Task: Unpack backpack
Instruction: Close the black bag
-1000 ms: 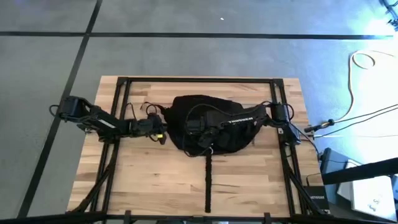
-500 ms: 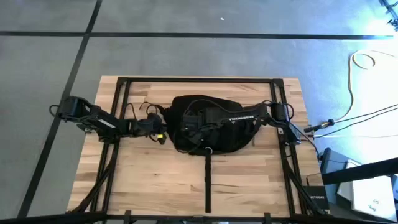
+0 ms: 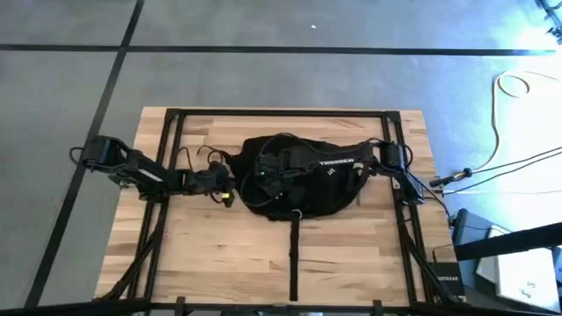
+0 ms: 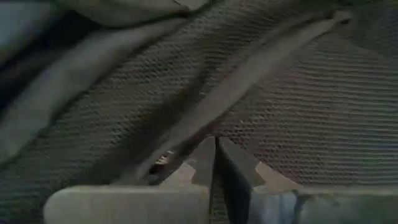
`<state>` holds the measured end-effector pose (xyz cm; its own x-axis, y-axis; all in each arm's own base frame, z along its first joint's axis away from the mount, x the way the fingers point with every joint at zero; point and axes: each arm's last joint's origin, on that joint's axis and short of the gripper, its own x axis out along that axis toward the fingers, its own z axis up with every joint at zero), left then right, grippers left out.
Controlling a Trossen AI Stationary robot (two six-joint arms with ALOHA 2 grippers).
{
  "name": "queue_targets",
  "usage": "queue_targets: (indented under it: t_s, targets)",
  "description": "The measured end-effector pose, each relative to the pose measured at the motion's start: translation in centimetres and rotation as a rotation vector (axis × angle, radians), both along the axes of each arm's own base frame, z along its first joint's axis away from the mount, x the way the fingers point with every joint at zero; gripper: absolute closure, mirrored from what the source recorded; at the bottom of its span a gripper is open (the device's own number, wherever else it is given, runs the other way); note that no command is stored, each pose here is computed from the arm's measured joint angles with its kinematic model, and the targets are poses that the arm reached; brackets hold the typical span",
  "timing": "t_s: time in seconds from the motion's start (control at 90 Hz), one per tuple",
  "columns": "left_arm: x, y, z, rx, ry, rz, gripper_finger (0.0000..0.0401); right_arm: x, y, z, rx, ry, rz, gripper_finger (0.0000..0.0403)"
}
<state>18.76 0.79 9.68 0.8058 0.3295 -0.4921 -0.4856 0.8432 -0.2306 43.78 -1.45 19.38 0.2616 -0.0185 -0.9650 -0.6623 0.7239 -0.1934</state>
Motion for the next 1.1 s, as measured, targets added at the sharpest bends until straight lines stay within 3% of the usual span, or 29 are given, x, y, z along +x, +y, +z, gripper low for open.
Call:
queue_targets:
  t_s: [0.3, 0.6, 0.867, 1.1]
  targets:
    - [0.0, 0.1, 0.0, 0.011, 0.003, 0.018, 0.0401, -0.3, 1.8, 0.0, 0.04, 0.03, -0.105, 0.0374]
    - [0.0, 0.1, 0.0, 0.014, 0.006, 0.025, 0.0401, -0.3, 1.3, -0.1, -0.093, 0.026, -0.154, 0.0375]
    - [0.0, 0.1, 0.0, 0.014, 0.006, 0.025, 0.0401, -0.1, 1.3, -0.8, -0.072, 0.032, -0.195, 0.0375]
    - [-0.1, 0.1, 0.0, 0.014, 0.008, 0.024, 0.0401, -0.1, 1.5, -0.8, 0.024, 0.032, -0.282, 0.0368]
